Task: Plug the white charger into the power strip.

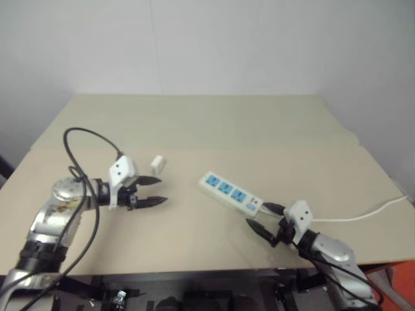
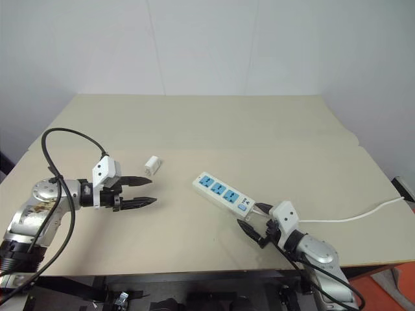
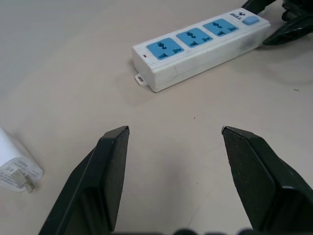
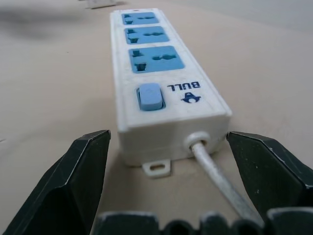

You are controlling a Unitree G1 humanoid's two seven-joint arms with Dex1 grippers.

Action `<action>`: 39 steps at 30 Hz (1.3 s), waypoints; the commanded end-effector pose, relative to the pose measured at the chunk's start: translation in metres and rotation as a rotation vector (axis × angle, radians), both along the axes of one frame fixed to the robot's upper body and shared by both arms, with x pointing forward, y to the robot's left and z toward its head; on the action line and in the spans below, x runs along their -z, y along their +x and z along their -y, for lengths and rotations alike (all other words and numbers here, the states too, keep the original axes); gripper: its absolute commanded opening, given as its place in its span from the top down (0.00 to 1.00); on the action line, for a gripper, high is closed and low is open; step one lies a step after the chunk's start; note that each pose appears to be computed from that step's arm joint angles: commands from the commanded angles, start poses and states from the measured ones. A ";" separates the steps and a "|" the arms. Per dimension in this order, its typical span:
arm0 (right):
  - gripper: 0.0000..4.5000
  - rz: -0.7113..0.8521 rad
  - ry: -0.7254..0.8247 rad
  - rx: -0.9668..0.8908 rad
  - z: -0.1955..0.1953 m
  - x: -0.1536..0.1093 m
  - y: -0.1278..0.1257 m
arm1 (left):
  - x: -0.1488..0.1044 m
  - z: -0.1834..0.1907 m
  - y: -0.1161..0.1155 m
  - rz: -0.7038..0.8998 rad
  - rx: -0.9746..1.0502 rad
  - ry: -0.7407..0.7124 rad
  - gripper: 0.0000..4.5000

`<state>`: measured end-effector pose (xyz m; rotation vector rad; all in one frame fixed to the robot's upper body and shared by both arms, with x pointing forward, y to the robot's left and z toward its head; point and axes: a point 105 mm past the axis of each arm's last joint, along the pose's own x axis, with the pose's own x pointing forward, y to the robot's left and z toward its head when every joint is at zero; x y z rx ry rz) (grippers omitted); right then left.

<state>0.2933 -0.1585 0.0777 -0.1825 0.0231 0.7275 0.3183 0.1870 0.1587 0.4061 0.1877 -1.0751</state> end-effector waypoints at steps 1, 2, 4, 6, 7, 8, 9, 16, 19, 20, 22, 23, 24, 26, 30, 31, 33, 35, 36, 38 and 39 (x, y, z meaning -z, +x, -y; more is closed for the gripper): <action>0.01 0.058 0.027 0.017 -0.003 -0.008 0.007 | -0.011 -0.003 -0.002 0.047 0.000 0.015 0.28; 0.01 0.064 0.028 0.026 -0.002 -0.008 0.009 | -0.011 -0.003 -0.002 0.047 0.000 0.015 0.28; 0.01 0.068 0.058 0.032 0.000 -0.010 0.011 | -0.011 -0.004 -0.003 0.049 -0.004 0.013 0.28; 0.01 0.076 0.054 0.013 -0.001 -0.010 0.012 | -0.011 -0.005 -0.004 0.050 -0.008 0.013 0.28; 0.01 0.079 0.048 -0.005 -0.003 -0.009 0.012 | -0.011 -0.005 -0.004 0.050 -0.008 0.013 0.28; 0.01 0.084 0.051 -0.019 -0.005 -0.010 0.012 | -0.011 -0.005 -0.004 0.049 -0.007 0.011 0.28; 0.01 0.090 0.061 -0.032 -0.006 -0.010 0.012 | -0.011 -0.004 -0.004 0.048 -0.004 0.009 0.28; 0.01 0.116 0.095 -0.107 -0.011 -0.014 0.013 | -0.011 -0.003 -0.003 0.053 -0.001 0.005 0.28; 0.01 0.112 0.086 -0.112 -0.010 -0.012 0.013 | -0.010 -0.003 -0.003 0.053 -0.003 0.005 0.28; 0.01 0.112 0.089 -0.114 -0.010 -0.012 0.013 | -0.010 -0.003 -0.003 0.053 -0.004 0.004 0.28; 0.01 0.112 0.090 -0.116 -0.010 -0.010 0.013 | -0.010 -0.004 -0.004 0.052 -0.005 0.005 0.28; 0.01 0.112 0.092 -0.120 -0.011 -0.010 0.013 | -0.010 -0.004 -0.004 0.052 -0.006 0.004 0.28; 0.01 0.111 0.092 -0.123 -0.011 -0.009 0.012 | -0.010 -0.004 -0.004 0.051 -0.007 0.004 0.28; 0.01 0.110 0.092 -0.140 -0.014 -0.007 0.011 | -0.009 -0.004 -0.005 0.050 -0.007 0.004 0.28; 0.01 0.101 0.090 -0.147 -0.016 -0.004 0.012 | -0.009 -0.004 -0.005 0.047 -0.006 0.003 0.28; 0.01 0.092 0.093 -0.151 -0.016 -0.003 0.013 | -0.009 -0.004 -0.005 0.047 -0.006 0.003 0.28; 0.01 0.081 0.094 -0.156 -0.016 -0.001 0.014 | -0.009 -0.004 -0.005 0.048 -0.007 0.005 0.28; 0.09 0.081 0.091 -0.152 -0.016 0.000 0.016 | -0.009 -0.003 -0.004 0.048 -0.008 0.004 0.28; 0.13 0.082 0.086 -0.149 -0.016 0.000 0.017 | -0.009 -0.003 -0.004 0.049 -0.009 0.003 0.28; 0.24 0.085 0.082 -0.149 -0.016 0.001 0.018 | -0.009 -0.003 -0.004 0.050 -0.009 0.002 0.28; 0.24 0.086 0.078 -0.153 -0.016 0.002 0.018 | -0.009 -0.002 -0.004 0.051 -0.009 0.001 0.28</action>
